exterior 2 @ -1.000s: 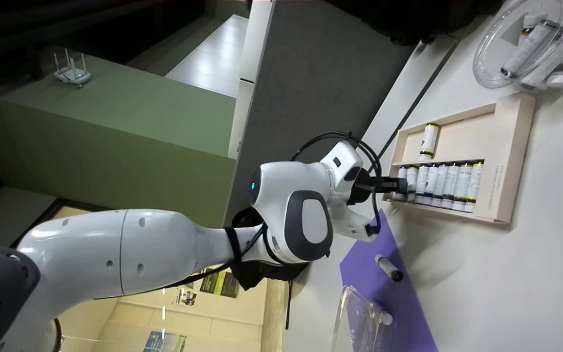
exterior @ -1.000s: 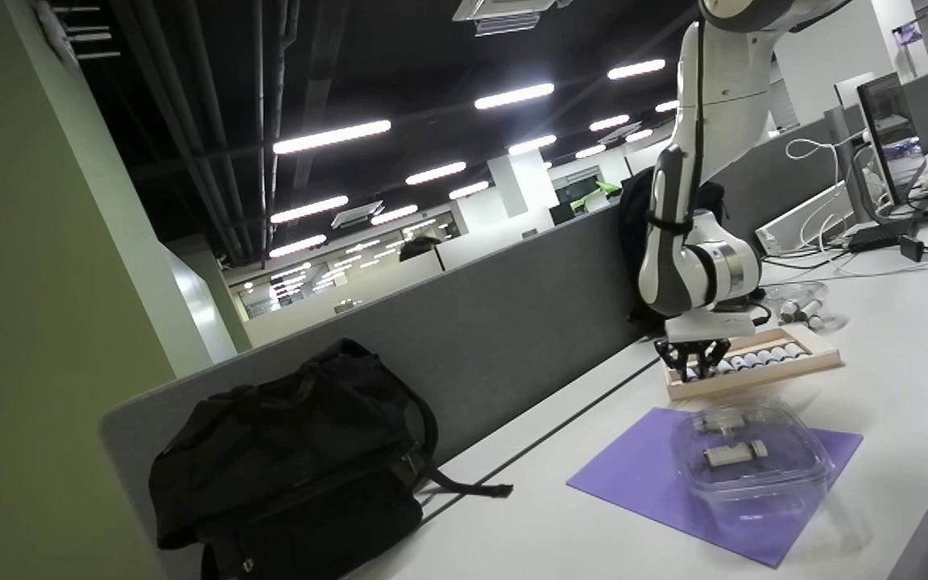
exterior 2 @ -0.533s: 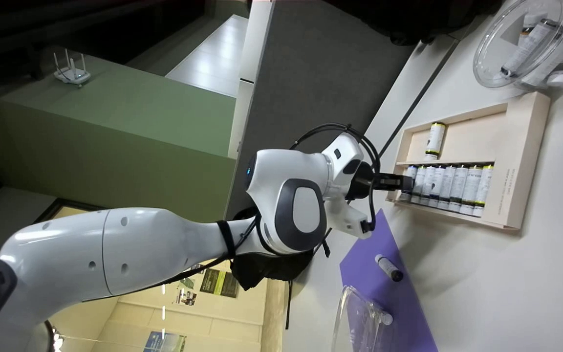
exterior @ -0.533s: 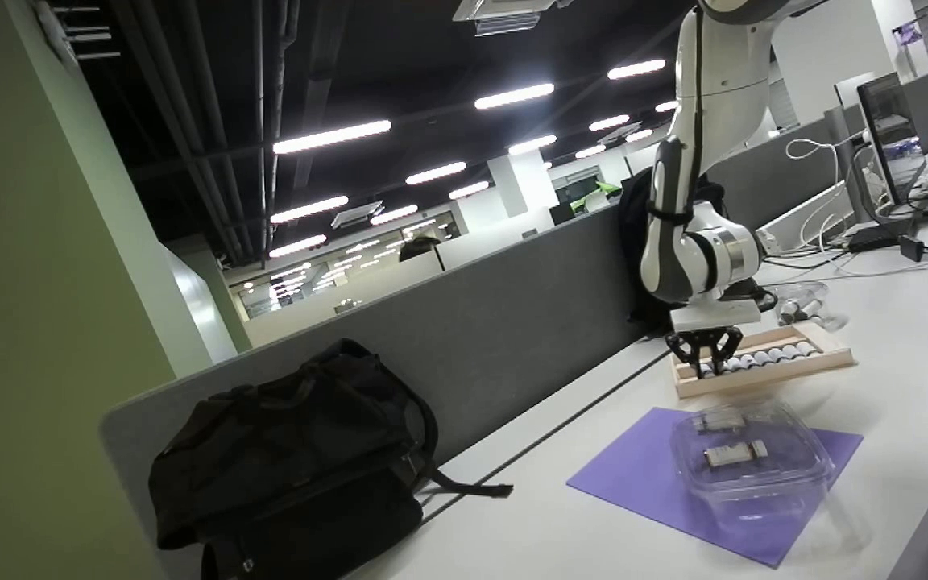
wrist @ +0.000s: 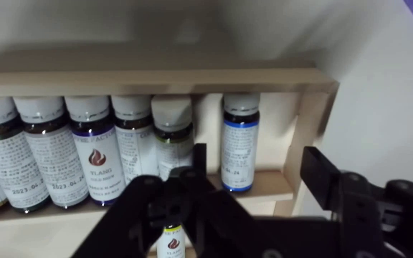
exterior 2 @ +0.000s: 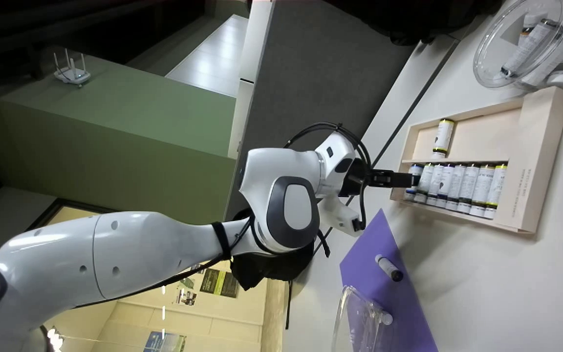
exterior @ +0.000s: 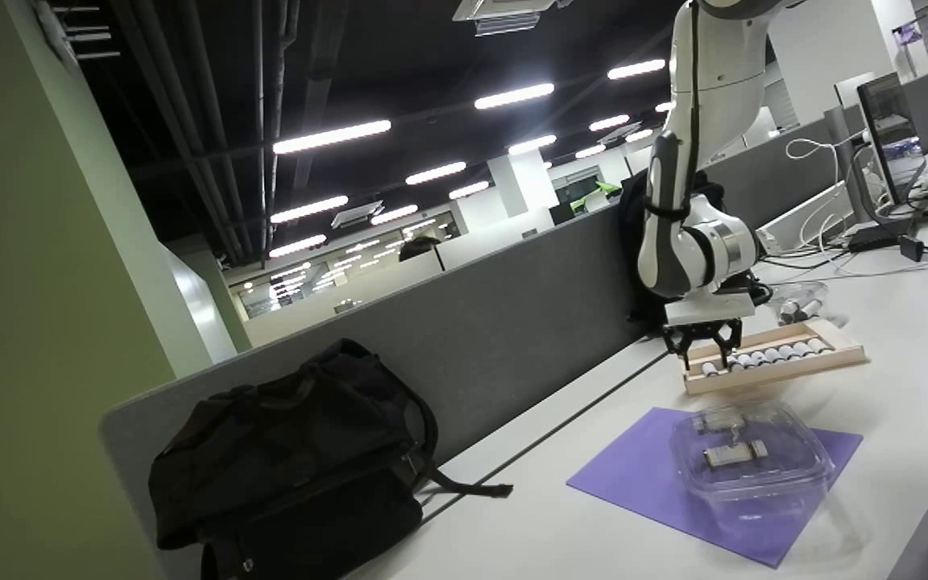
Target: Pick one bottle from the table and put it on the tray
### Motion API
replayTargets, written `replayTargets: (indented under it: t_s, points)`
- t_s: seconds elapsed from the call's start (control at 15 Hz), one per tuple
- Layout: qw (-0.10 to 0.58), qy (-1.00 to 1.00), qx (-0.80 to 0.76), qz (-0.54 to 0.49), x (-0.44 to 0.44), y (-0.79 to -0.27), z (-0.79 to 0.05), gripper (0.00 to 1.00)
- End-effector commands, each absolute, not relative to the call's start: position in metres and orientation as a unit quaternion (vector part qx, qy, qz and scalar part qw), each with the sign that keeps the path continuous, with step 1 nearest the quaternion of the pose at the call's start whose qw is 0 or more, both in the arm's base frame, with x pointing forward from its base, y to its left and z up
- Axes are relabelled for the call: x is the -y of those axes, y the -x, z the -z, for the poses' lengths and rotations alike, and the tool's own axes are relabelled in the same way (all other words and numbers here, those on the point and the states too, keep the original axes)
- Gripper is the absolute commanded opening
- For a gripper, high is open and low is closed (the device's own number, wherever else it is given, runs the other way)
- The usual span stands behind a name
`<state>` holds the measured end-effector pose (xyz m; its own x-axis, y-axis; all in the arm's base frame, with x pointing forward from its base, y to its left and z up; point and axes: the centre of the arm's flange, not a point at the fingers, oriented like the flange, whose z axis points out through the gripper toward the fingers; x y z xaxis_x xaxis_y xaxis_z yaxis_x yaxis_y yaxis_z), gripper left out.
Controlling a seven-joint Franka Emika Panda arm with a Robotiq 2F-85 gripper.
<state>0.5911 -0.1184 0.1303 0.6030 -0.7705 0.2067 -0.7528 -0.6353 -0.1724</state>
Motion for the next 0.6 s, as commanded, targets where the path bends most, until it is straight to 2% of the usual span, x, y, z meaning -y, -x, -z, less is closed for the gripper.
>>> replayTargets:
  t_s: [0.0,0.27,0.33,0.53]
  points:
    - [0.035,0.884,-0.448,0.129,0.116,-0.582,-0.158,0.98]
    - [0.027,0.875,-0.455,0.161,0.112,-0.569,-0.181,1.0]
    - [0.031,0.886,-0.438,0.151,0.121,-0.585,-0.158,1.0]
    - [0.03,0.883,-0.441,0.157,0.118,-0.578,-0.168,1.0]
